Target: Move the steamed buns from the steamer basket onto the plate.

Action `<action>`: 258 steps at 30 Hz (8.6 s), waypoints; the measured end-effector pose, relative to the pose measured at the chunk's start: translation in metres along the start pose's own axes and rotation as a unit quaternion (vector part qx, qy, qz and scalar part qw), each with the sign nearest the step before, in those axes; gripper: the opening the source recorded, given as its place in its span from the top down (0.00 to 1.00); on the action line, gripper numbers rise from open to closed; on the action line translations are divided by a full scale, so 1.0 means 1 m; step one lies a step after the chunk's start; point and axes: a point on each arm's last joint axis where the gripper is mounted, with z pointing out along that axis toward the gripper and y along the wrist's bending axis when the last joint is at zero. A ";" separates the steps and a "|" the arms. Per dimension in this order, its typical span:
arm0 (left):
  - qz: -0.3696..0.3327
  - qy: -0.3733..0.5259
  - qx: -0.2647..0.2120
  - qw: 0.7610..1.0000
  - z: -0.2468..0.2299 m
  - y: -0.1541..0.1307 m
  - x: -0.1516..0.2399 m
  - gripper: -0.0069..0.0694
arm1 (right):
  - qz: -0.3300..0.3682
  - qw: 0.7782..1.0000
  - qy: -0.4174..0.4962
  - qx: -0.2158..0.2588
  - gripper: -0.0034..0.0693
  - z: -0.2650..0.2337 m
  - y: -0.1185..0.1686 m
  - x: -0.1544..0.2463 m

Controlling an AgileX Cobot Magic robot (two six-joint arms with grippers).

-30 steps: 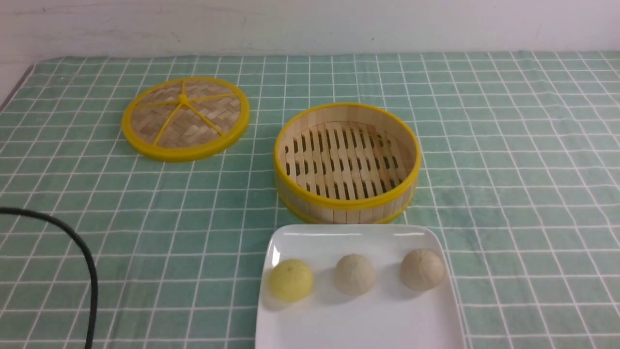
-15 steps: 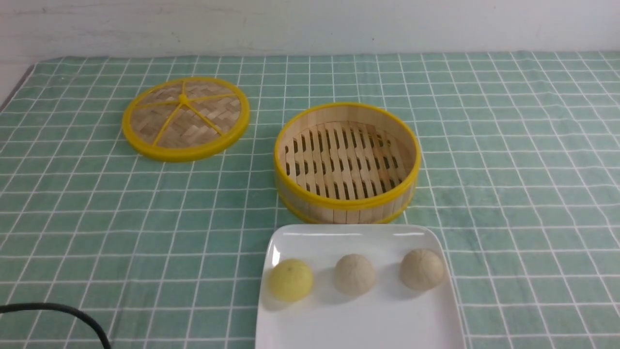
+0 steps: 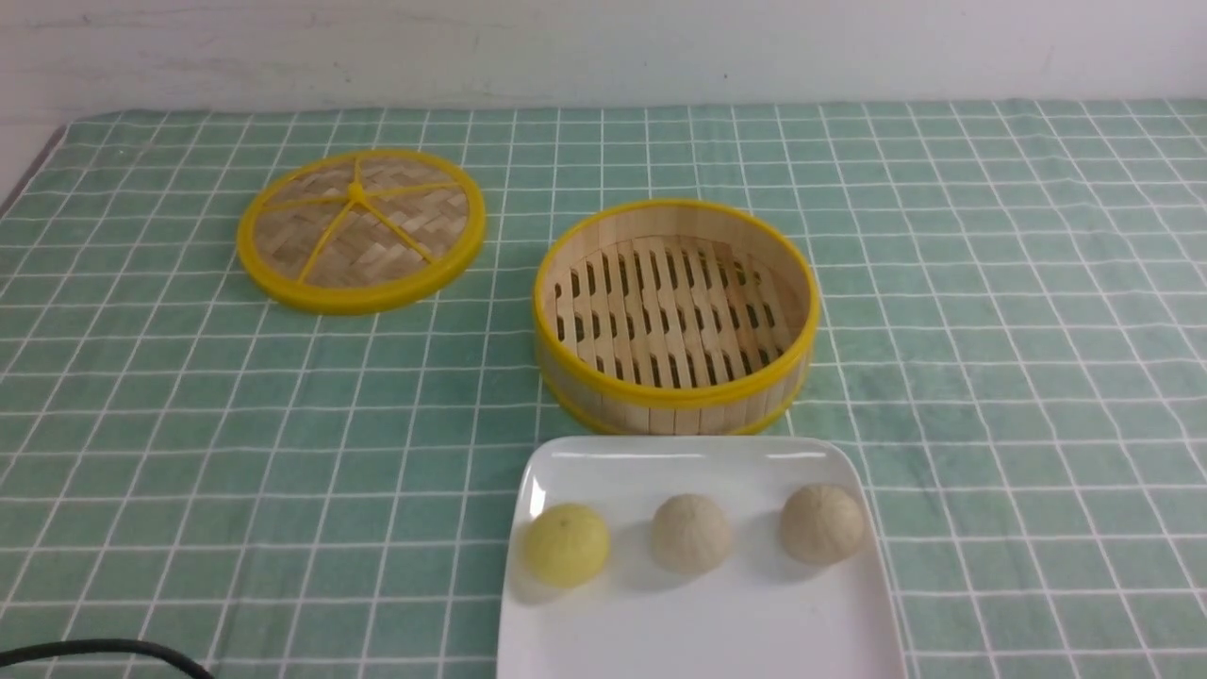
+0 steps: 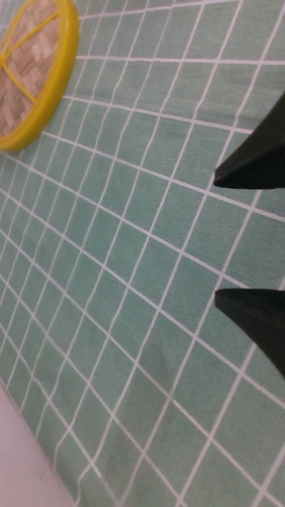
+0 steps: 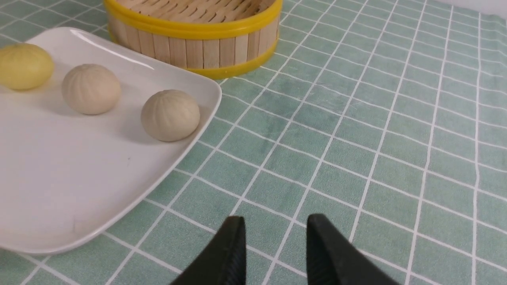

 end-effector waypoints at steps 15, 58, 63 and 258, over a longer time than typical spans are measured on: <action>0.038 -0.011 0.006 0.999 0.001 0.000 -0.001 0.43 | 0.000 1.000 0.000 0.000 0.62 0.000 0.000 0.000; 0.113 -0.004 0.060 0.992 0.000 -0.010 0.002 0.43 | 0.000 1.000 0.000 0.000 0.62 0.000 0.000 0.000; 0.113 -0.004 0.060 0.992 0.000 -0.010 0.002 0.43 | 0.000 1.000 0.000 0.000 0.62 0.000 0.000 0.000; 0.109 -0.004 0.061 0.992 0.000 -0.010 0.002 0.43 | 0.088 0.982 -0.012 0.165 0.62 0.023 -0.015 0.035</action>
